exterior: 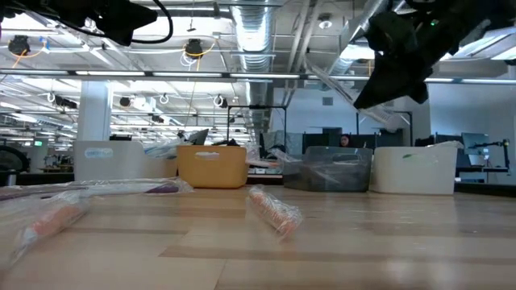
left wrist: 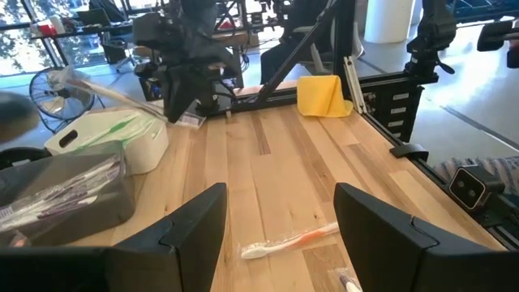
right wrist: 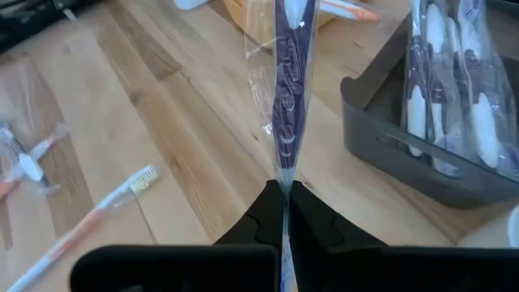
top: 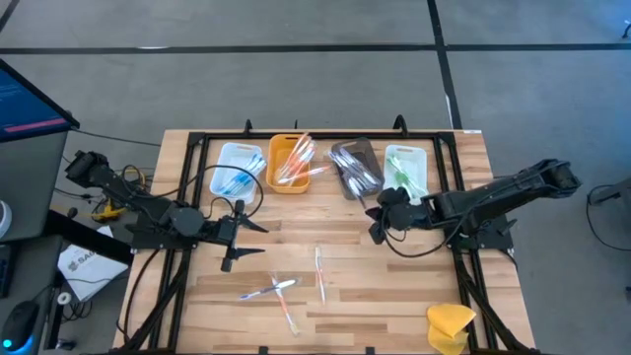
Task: Pick & Place Toothbrushes
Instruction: Put the violet toothbrush into the gray bin
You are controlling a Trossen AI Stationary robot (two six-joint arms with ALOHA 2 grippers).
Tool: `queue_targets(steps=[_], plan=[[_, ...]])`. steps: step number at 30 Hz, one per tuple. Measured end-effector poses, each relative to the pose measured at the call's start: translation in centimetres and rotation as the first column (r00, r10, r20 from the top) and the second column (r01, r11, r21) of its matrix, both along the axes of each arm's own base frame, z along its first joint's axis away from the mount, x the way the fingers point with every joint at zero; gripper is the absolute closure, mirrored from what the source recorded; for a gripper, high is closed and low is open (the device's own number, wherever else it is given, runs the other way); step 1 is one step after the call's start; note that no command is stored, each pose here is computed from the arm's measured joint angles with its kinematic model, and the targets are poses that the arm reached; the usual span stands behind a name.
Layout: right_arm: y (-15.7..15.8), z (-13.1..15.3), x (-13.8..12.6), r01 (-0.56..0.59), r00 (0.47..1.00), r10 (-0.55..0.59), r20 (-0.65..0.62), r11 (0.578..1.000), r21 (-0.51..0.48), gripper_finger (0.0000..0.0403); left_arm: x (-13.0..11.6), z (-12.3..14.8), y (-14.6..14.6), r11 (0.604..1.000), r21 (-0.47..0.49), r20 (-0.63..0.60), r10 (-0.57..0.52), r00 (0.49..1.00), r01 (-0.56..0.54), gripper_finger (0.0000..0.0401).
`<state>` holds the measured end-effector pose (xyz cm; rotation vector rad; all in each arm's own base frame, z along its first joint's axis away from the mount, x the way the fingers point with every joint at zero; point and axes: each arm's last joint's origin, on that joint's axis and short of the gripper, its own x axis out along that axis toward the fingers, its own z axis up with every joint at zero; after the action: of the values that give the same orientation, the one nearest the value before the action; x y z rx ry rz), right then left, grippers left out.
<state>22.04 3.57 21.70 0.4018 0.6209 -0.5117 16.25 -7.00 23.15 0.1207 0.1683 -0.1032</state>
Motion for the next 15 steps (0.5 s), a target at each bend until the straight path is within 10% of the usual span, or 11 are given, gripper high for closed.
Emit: queue_targets(steps=[15], plan=[[0.43,-0.45,0.47,-0.054,0.996,0.056,0.074,0.998,-0.029,0.0403,-0.02,-0.15,0.02,1.0,0.008,-0.013,0.0,1.0,0.0,0.0179]])
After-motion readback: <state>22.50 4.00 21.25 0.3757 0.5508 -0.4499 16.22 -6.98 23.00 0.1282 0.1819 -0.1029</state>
